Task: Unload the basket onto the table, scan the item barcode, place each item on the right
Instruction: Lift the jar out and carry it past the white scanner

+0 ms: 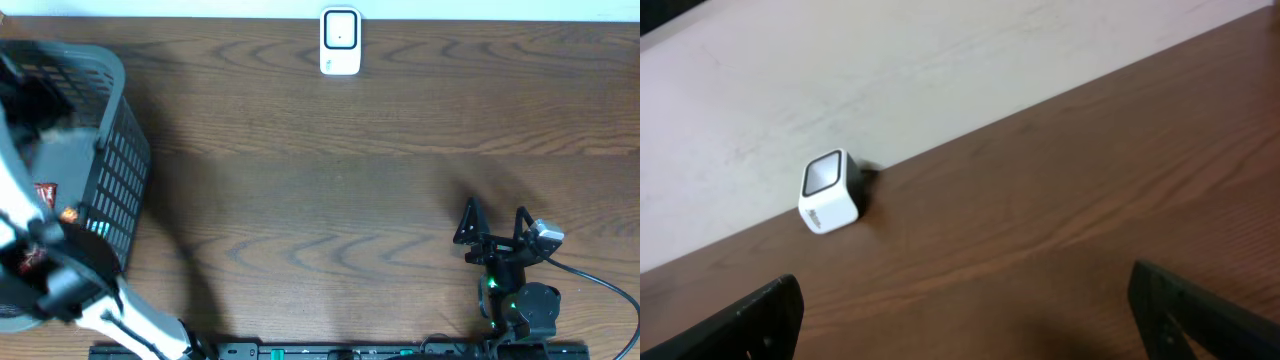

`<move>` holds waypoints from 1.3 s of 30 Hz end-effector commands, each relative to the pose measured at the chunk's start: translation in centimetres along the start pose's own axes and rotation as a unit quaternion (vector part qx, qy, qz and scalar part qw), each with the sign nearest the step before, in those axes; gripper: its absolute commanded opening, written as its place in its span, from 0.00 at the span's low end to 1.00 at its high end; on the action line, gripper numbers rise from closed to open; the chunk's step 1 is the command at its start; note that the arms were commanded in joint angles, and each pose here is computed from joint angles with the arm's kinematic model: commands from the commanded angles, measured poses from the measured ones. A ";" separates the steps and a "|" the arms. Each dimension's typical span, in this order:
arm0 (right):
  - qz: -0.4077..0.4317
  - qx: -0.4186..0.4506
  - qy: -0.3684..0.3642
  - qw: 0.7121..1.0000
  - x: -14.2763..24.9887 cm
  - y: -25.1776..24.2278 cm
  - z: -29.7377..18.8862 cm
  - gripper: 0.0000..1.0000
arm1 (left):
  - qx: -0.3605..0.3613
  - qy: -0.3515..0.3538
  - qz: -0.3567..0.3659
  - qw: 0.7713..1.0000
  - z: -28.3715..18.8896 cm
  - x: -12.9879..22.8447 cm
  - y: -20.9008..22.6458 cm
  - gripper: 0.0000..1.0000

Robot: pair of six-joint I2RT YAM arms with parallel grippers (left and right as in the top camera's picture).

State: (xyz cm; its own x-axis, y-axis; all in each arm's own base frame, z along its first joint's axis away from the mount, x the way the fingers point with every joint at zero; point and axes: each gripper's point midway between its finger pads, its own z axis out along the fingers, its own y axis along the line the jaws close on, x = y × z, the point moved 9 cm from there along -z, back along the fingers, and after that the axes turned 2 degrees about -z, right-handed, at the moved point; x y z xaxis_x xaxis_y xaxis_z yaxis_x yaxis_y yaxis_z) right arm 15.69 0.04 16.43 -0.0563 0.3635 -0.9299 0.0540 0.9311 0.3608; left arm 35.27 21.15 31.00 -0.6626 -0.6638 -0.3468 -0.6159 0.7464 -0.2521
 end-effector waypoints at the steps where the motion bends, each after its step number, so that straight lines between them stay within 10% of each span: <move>1: 0.000 0.003 0.000 1.000 0.1 -0.1 0.0 0.99 | 0.196 -0.098 0.065 0.974 -10.5 1.7 -5.3 0.67; 12: 0.000 0.003 0.000 1.000 0.1 -0.1 0.0 0.99 | 0.364 -0.047 0.296 0.882 -13.8 12.3 -22.1 0.66; 25: 0.000 0.003 0.000 1.000 0.1 -0.1 0.0 0.99 | 0.156 0.174 0.417 0.878 4.0 25.3 -31.7 0.66; 39: 0.000 0.003 0.000 1.000 0.1 -0.1 0.0 0.99 | 0.035 0.244 0.461 0.852 15.7 32.8 -32.3 0.62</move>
State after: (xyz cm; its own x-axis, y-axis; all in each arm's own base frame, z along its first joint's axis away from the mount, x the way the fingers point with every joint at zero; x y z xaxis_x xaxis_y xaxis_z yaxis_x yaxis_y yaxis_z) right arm 15.69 0.04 16.43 -0.0562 0.3635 -0.9299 0.0543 0.9311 0.3607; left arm 40.52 -23.19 13.14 -0.9597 0.2802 0.0196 0.2724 0.9455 -0.1786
